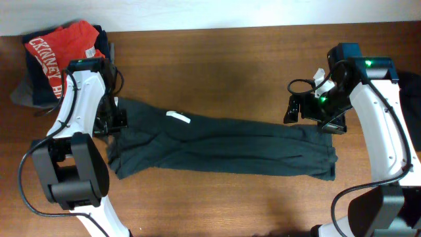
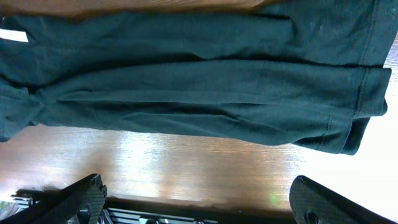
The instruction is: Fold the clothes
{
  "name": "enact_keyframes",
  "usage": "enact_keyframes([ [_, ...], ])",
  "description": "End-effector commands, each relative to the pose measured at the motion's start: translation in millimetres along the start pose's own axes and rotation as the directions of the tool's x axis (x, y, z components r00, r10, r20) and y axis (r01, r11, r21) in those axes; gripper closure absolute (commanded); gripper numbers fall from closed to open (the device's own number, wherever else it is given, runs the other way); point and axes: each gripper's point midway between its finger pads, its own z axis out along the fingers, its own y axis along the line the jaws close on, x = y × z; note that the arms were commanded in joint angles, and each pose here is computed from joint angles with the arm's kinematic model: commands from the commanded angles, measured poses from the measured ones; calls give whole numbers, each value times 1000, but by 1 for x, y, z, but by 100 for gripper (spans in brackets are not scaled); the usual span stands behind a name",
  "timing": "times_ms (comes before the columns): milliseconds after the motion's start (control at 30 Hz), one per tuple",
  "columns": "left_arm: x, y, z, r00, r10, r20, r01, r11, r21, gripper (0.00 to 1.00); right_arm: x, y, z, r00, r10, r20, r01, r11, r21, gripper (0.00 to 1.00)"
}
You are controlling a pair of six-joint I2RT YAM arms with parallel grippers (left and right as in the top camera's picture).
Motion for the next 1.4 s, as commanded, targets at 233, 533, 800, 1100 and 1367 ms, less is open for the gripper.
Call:
enact_keyframes([
  [233,23,-23,-12,997,66,-49,-57,985,161,1,-1,18,-3,999,-35,34,36,998,-53,1],
  [533,26,-45,-10,970,241,-22,-234,956,177,3,-9,34,2,991,-111,77,114,993,-37,1],
  [800,-4,-82,-6,857,491,159,-509,855,102,11,-16,38,2,986,-126,109,131,991,-41,1],
  [1100,1,-97,11,782,602,160,-619,779,94,25,-16,39,2,986,-126,107,131,991,-41,1],
  [1367,7,-101,35,777,614,138,-628,770,110,25,-16,38,2,986,-125,107,130,991,-41,1],
])
